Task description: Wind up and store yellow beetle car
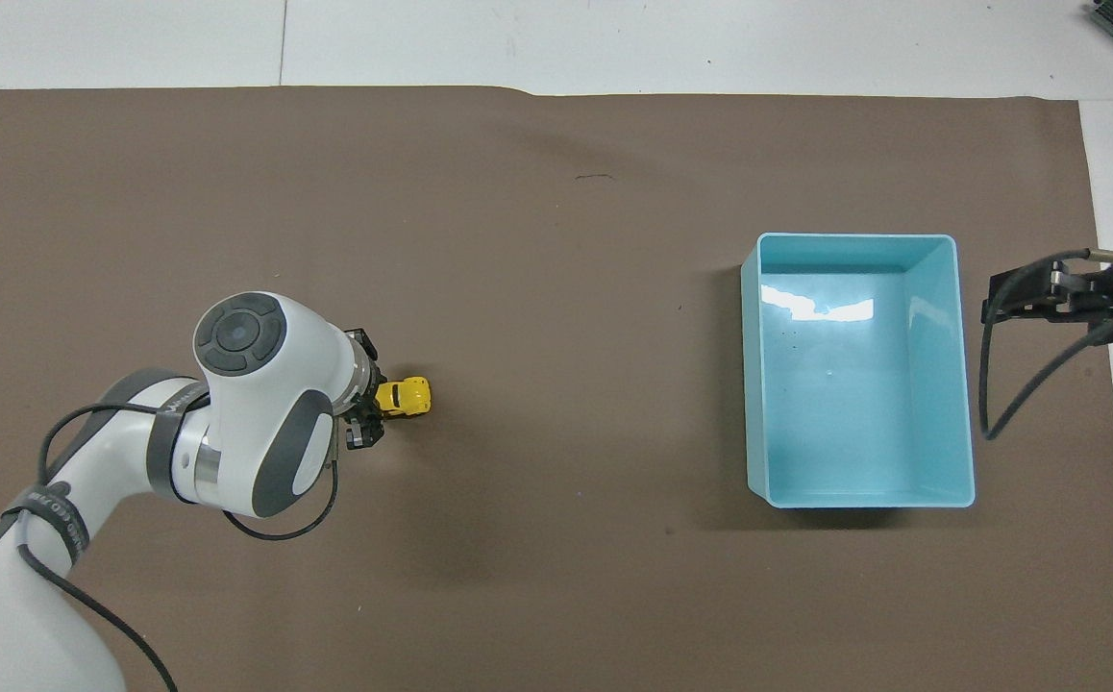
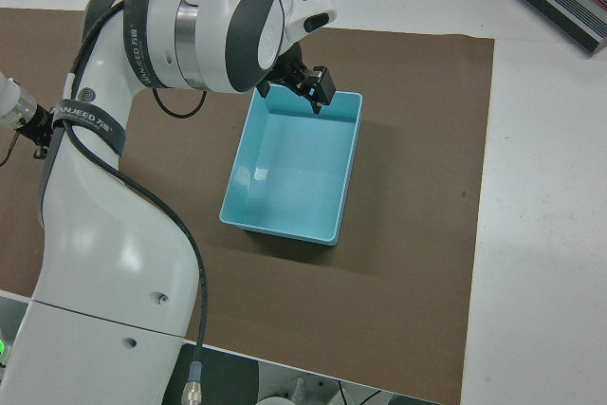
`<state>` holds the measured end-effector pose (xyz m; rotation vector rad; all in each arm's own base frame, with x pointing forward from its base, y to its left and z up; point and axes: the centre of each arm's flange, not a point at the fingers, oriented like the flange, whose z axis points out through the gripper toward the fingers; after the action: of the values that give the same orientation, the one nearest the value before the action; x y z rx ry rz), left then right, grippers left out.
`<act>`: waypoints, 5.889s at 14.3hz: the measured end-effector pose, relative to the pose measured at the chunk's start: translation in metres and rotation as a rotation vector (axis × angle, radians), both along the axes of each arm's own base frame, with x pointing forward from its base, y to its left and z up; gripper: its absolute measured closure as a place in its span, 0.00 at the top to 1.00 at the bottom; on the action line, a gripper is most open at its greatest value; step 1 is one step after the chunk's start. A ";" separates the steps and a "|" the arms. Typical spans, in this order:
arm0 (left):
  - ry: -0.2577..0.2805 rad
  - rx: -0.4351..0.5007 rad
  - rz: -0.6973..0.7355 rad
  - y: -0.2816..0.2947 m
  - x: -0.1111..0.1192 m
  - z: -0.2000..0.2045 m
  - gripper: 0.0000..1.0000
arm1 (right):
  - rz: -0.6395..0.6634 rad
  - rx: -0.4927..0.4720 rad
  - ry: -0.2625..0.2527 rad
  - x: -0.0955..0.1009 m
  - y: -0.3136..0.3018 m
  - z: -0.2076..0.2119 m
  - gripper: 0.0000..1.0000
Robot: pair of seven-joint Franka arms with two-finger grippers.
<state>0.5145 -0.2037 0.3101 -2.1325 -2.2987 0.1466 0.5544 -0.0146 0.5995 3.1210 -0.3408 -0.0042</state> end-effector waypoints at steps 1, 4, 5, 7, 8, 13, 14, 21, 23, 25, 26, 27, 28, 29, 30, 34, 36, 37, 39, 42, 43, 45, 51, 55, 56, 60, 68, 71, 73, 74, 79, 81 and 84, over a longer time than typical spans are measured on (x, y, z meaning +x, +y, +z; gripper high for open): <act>0.001 -0.001 -0.003 0.012 0.002 0.000 0.44 | 0.000 0.000 0.000 0.000 0.000 0.000 1.00; 0.001 -0.003 -0.009 0.030 0.004 0.000 0.44 | 0.000 0.000 0.000 0.000 0.000 0.000 1.00; 0.001 -0.003 -0.009 0.031 0.005 0.000 0.44 | 0.000 0.000 0.000 0.000 0.000 0.000 1.00; 0.001 -0.003 -0.011 0.032 0.005 0.000 0.44 | 0.000 0.000 0.000 0.000 0.000 0.000 1.00; 0.001 -0.003 -0.012 0.032 0.005 0.000 0.44 | 0.000 0.000 0.000 0.000 0.000 0.000 1.00; 0.000 0.003 -0.001 0.042 0.021 -0.006 0.84 | 0.000 0.000 0.000 0.000 0.000 0.000 1.00; 0.002 0.001 -0.005 0.039 0.028 0.005 0.97 | 0.000 0.000 0.000 0.000 0.000 0.000 1.00; -0.017 -0.008 -0.011 0.037 0.049 0.041 1.00 | -0.050 0.000 0.004 0.000 0.000 -0.002 1.00; -0.025 -0.008 -0.014 0.037 0.051 0.044 1.00 | -0.094 0.000 0.004 -0.001 0.000 -0.002 1.00; -0.042 -0.007 -0.020 0.035 0.057 0.050 1.00 | -0.177 -0.001 0.004 -0.001 0.003 -0.002 1.00; -0.050 -0.008 -0.021 0.035 0.059 0.054 1.00 | -0.234 -0.001 0.004 -0.001 0.007 -0.002 1.00; -0.055 -0.008 -0.023 0.034 0.061 0.055 1.00 | -0.295 -0.002 0.005 -0.001 0.012 -0.002 1.00; -0.059 -0.008 -0.030 0.034 0.063 0.056 1.00 | -0.363 -0.003 0.005 -0.002 0.018 -0.002 1.00; -0.061 -0.008 -0.045 0.033 0.064 0.056 1.00 | -0.429 -0.003 0.005 -0.002 0.022 -0.003 1.00; -0.063 -0.008 -0.064 0.033 0.065 0.056 1.00 | -0.500 -0.003 0.005 -0.002 0.024 -0.003 1.00; -0.075 -0.012 -0.153 0.032 0.067 0.058 1.00 | -0.746 0.010 0.008 -0.002 0.040 -0.006 1.00; -0.096 -0.016 -0.198 0.035 0.072 0.068 1.00 | -0.837 0.022 -0.007 0.001 0.060 -0.016 1.00; -0.108 -0.018 -0.214 0.037 0.076 0.075 1.00 | -0.880 0.027 -0.015 0.003 0.072 -0.024 1.00; -0.135 -0.022 -0.238 0.048 0.085 0.095 1.00 | -0.968 0.034 -0.019 0.006 0.093 -0.043 1.00; -0.197 -0.026 -0.283 0.070 0.094 0.131 1.00 | -1.086 0.037 -0.013 0.016 0.113 -0.071 1.00; -0.221 -0.025 -0.303 0.082 0.095 0.145 1.00 | -1.125 0.041 -0.013 0.021 0.120 -0.082 1.00; -0.261 -0.021 -0.349 0.104 0.093 0.171 1.00 | -1.201 0.049 -0.013 0.030 0.137 -0.106 1.00; -0.329 0.004 -0.587 0.133 0.085 0.216 1.00 | -1.423 0.073 -0.017 0.043 0.178 -0.162 1.00; -0.316 0.014 -0.831 0.138 0.079 0.224 1.00 | -1.480 0.017 -0.062 0.044 0.197 -0.190 1.00; -0.305 0.012 -0.893 0.140 0.076 0.226 1.00 | -1.486 0.004 -0.074 0.044 0.203 -0.198 1.00; -0.269 0.001 -1.152 0.149 0.068 0.235 1.00 | -1.452 -0.074 -0.153 0.041 0.230 -0.240 1.00; -0.219 -0.043 -1.549 0.177 0.036 0.275 1.00 | -1.386 -0.095 -0.164 0.024 0.240 -0.301 1.00; -0.163 -0.023 -1.616 0.174 0.022 0.308 1.00 | -1.366 -0.090 -0.168 0.019 0.238 -0.311 0.95; -0.163 -0.018 -1.625 0.171 0.019 0.319 1.00 | -1.348 -0.092 -0.175 0.018 0.241 -0.310 0.73; -0.162 -0.019 -1.624 0.172 0.018 0.319 1.00 | -1.345 -0.091 -0.177 0.018 0.242 -0.309 0.62; -0.143 -0.031 -1.622 0.176 0.017 0.317 1.00 | -1.310 -0.084 -0.196 0.015 0.263 -0.280 0.47; -0.129 -0.042 -1.626 0.176 0.015 0.316 1.00 | -1.282 -0.055 -0.214 0.009 0.283 -0.257 0.47; -0.122 -0.046 -1.627 0.177 0.012 0.318 1.00 | -1.240 -0.010 -0.237 0.004 0.295 -0.224 0.47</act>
<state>0.5266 -0.0272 0.6280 -3.1799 -0.0237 0.0289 0.5585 0.2800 0.3756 2.3348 -2.0961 0.3445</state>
